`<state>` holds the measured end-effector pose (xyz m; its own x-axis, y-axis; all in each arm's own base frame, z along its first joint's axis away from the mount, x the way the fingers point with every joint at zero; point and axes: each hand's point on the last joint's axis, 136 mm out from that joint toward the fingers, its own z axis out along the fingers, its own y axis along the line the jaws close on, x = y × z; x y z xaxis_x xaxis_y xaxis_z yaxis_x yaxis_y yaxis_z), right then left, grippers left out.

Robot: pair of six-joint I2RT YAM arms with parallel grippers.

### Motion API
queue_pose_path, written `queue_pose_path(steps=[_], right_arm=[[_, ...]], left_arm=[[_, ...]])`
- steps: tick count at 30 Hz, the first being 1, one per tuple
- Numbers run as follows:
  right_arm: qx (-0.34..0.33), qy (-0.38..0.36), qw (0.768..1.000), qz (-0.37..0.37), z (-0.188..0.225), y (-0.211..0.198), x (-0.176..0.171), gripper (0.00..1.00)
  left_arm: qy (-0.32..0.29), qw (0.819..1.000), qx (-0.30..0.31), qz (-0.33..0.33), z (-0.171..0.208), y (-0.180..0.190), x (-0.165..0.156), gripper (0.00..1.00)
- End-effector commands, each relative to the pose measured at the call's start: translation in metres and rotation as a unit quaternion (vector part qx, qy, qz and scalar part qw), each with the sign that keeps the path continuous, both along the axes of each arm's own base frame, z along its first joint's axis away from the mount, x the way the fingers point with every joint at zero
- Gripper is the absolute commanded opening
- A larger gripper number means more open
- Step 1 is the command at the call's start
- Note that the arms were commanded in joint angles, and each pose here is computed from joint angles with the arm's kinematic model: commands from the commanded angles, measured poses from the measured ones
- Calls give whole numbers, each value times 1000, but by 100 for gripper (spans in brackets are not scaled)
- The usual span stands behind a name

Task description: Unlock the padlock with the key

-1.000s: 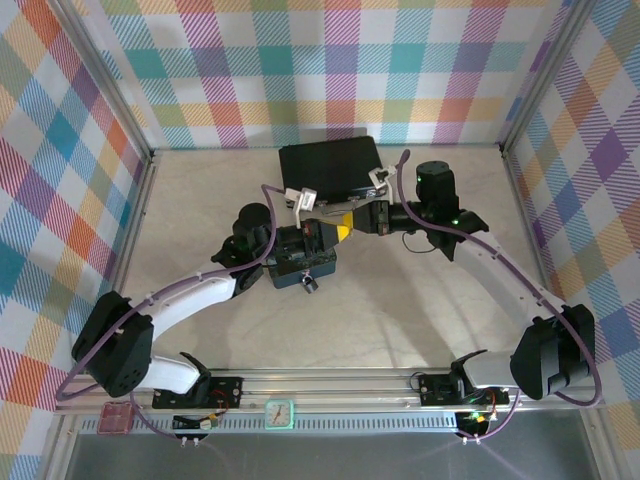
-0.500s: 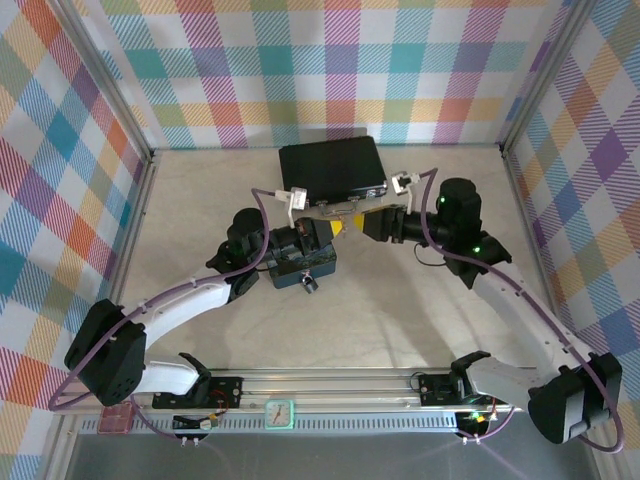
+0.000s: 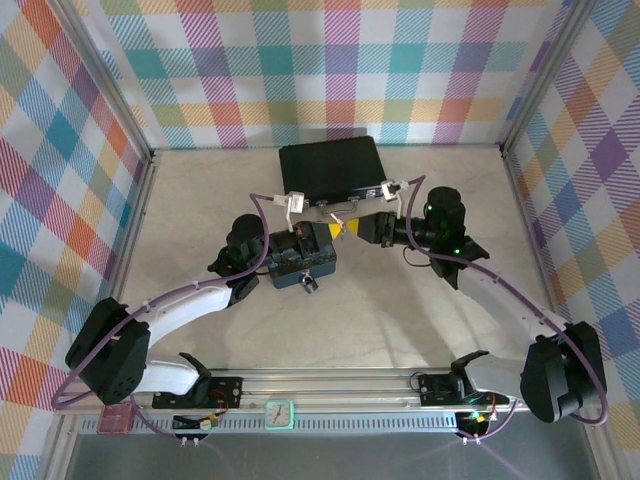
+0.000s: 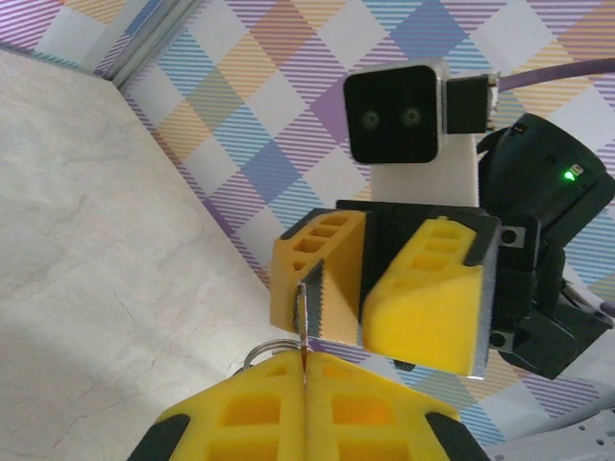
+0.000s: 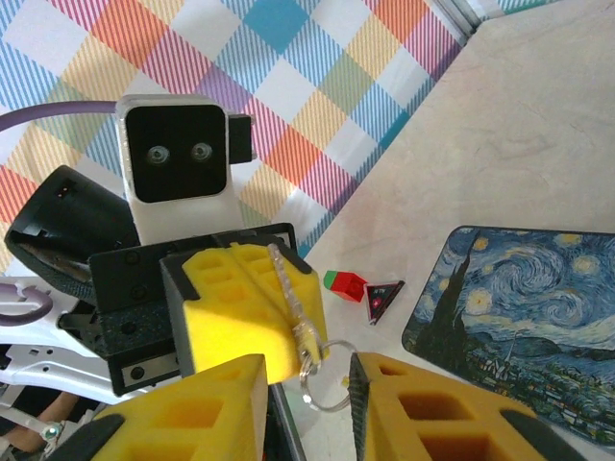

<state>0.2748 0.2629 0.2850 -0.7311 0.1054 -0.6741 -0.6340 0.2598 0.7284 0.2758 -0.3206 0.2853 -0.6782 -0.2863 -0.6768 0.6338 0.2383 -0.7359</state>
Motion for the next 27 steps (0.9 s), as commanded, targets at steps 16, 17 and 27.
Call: queue_pose_path(steps=[16,17,27], right_arm=[[-4,-25,999,34,8,16,1,0],[-12,-31,999,34,8,16,1,0],[-37,-35,998,35,8,5,-2,0]], left_arm=[[-17,1000,-22,-10,15,-3,-8,4],[-15,1000,-17,-4,14,-1,-7,21],[-28,996,2,88,28,43,7,75]])
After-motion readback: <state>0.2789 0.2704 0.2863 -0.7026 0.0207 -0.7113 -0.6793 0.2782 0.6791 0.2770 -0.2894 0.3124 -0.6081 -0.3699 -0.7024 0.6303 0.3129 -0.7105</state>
